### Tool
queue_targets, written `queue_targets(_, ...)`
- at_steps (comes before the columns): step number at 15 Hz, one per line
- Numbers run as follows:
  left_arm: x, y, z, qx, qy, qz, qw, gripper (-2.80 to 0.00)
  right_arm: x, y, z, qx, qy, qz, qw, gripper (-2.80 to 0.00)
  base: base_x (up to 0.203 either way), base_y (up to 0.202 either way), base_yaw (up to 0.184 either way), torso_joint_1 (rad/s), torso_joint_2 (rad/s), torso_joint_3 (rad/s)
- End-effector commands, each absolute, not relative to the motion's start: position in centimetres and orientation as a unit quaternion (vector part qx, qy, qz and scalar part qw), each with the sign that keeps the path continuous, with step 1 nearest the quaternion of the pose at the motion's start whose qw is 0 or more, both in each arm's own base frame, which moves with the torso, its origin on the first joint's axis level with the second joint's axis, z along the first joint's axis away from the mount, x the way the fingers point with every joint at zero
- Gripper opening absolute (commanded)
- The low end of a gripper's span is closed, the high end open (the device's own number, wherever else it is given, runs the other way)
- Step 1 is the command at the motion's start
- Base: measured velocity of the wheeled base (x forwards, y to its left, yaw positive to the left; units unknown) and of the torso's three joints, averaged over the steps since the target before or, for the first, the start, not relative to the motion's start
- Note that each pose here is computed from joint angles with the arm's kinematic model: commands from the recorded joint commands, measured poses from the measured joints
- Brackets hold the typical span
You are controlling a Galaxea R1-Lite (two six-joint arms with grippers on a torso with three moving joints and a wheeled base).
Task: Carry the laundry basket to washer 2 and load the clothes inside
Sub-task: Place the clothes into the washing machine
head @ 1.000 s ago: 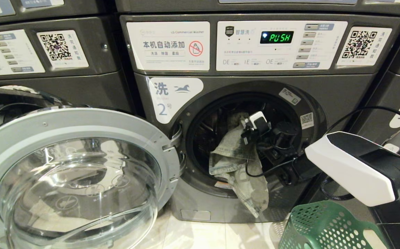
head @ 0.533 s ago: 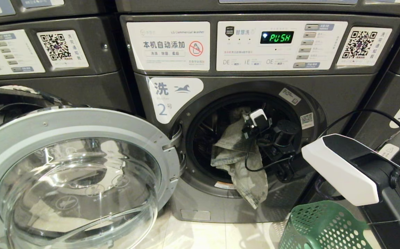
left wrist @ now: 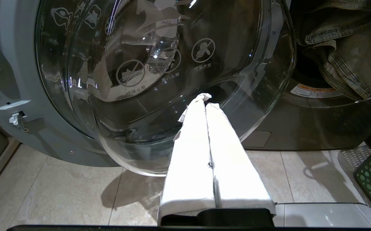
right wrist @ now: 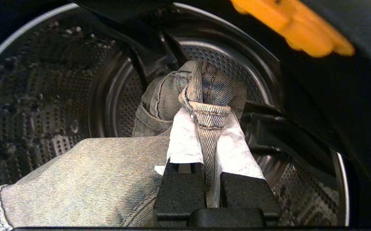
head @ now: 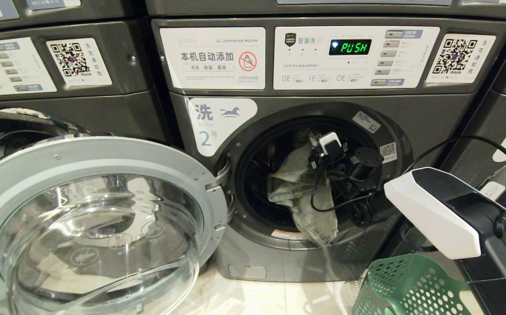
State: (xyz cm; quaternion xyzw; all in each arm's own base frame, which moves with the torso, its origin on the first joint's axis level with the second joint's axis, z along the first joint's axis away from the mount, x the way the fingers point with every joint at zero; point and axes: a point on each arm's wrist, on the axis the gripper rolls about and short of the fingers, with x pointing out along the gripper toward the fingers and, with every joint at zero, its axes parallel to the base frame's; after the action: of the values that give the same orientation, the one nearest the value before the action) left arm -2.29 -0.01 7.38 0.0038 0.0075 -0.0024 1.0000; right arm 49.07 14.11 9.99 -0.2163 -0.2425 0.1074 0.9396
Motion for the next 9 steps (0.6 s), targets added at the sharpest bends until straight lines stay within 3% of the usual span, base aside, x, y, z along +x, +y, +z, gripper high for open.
queue_targets(1, -2.3, 0.0, 7.4, 0.004, 0.008, -0.002, 1.000, -2.80, 49.0, 14.1, 9.6, -0.218, -0.245, 0.111, 0.938, -2.80, 0.000, 0.000, 0.000, 0.000, 0.00, 0.000)
queue_targets(9, -2.3, 0.0, 7.4, 0.004, 0.008, -0.002, 1.000, -2.80, 48.9, 14.1, 4.7, -0.224, -0.186, 0.149, 0.945, -2.80, 0.000, 0.000, 0.000, 0.000, 0.00, 0.000)
